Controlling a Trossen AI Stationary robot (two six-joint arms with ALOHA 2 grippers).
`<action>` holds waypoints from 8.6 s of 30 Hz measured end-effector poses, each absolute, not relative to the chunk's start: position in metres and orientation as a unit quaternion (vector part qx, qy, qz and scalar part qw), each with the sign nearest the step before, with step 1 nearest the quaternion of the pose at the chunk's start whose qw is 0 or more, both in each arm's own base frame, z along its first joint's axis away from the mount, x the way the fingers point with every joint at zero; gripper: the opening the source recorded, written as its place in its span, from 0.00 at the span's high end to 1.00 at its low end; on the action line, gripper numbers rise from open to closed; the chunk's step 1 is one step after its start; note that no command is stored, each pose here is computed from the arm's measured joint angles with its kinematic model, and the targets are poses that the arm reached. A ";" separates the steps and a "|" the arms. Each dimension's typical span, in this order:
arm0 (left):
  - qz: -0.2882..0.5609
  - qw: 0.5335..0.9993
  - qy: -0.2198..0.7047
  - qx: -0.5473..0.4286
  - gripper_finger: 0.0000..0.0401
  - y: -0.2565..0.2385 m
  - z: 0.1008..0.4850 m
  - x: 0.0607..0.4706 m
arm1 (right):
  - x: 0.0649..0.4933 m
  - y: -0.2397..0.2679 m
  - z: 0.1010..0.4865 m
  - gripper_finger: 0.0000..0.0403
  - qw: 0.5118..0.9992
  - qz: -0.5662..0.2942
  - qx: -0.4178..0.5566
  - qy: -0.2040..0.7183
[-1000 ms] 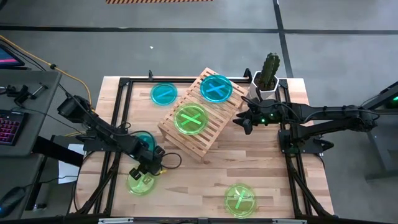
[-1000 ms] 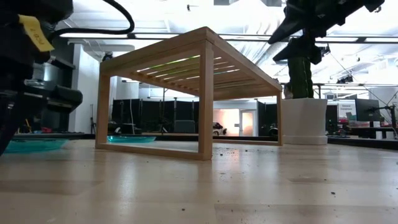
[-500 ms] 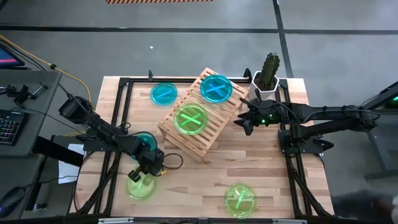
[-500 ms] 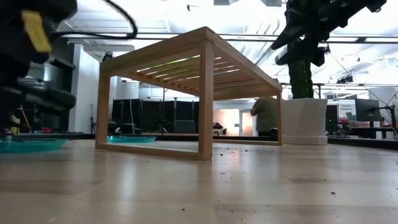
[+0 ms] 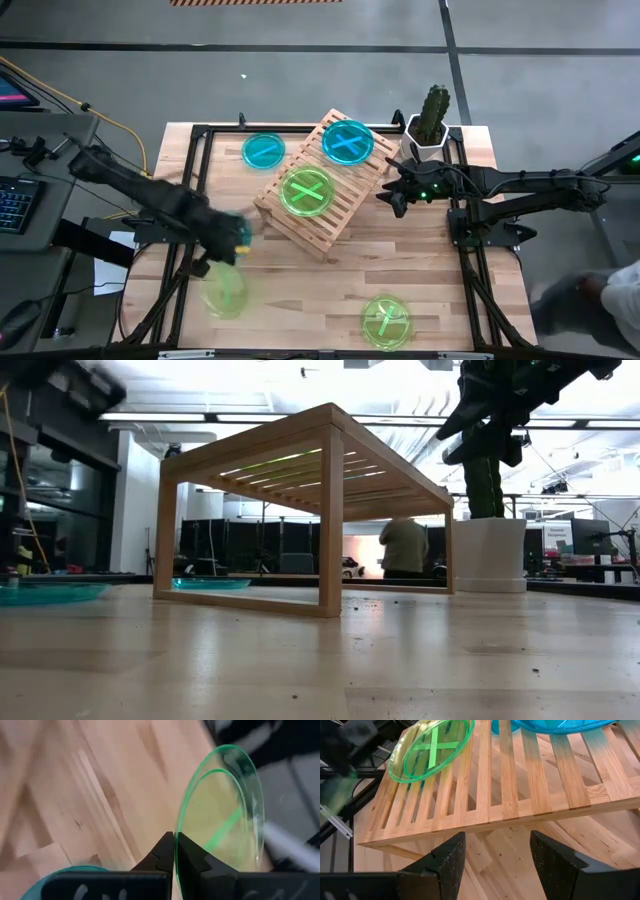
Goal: Place and stack plates onto a shelf
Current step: Stack the green plate on top of the green plate on the shelf, then stack the blue plate on top of the blue plate on the shelf, then stack the green plate on top of the green plate on the shelf
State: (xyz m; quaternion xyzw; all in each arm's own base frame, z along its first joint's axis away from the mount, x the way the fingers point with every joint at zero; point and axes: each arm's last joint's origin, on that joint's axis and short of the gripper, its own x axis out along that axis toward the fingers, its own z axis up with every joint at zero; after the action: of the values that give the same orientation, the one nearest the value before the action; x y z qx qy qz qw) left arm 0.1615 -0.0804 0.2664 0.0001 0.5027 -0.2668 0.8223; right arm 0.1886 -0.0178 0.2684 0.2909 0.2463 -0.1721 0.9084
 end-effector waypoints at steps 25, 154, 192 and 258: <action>0.136 0.885 0.374 -0.242 1.00 0.081 0.374 0.265 | 0.185 -0.024 0.280 0.49 0.925 -0.127 0.290 0.208; 0.650 0.615 0.135 -0.425 1.00 0.165 0.138 0.143 | 0.212 -0.091 0.283 0.49 0.912 -0.250 0.319 0.051; 0.454 0.847 -0.005 -0.277 1.00 0.160 0.354 0.266 | 0.194 -0.083 0.328 0.49 0.937 -0.197 0.269 -0.107; 0.360 0.901 0.120 -0.212 0.55 0.148 0.343 0.312 | 0.170 -0.073 0.342 0.49 0.947 -0.195 0.227 -0.117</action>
State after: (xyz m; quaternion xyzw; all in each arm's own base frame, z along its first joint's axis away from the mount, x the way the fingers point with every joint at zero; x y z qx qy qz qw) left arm 0.3120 0.1480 0.3431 -0.2118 0.1198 0.3597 0.9008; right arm 0.1704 -0.0729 0.3415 0.2274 -0.1170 -0.1945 0.9470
